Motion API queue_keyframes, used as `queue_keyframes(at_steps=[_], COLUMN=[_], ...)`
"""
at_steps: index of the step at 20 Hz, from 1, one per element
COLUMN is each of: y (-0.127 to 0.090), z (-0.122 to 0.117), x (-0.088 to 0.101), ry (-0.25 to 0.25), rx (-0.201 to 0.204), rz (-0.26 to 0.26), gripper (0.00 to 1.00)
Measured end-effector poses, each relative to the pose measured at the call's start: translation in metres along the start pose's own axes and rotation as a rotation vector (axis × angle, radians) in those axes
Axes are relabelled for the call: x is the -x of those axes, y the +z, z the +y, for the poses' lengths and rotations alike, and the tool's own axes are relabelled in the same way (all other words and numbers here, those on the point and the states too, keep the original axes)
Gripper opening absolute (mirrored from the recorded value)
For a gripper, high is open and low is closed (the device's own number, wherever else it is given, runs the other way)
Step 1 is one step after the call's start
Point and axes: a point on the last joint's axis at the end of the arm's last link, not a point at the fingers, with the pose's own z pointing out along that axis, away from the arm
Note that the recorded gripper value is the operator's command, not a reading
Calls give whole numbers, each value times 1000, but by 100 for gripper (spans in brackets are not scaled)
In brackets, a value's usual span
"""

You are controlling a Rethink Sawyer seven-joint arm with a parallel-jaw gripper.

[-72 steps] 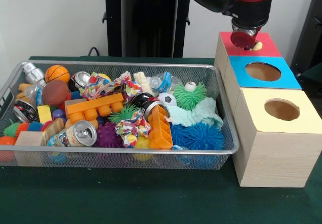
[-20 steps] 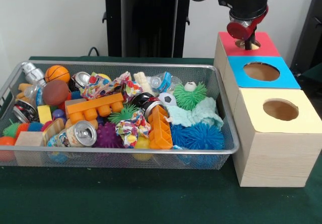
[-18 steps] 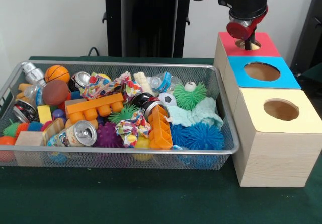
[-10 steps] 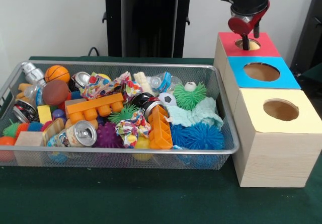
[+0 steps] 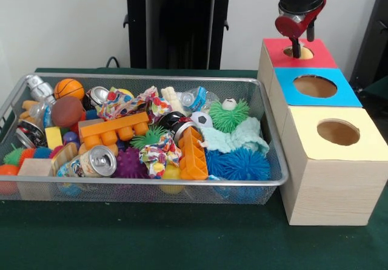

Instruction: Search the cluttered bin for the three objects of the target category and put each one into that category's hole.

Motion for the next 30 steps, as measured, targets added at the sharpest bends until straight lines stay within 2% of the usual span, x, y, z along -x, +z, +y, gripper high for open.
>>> queue_keyframes(at_steps=[23, 30], y=[0, -2], z=[1, 3], x=[0, -5], ry=[-2, -12], rx=[-4, -25], rz=[-3, -39], gripper=[100, 100])
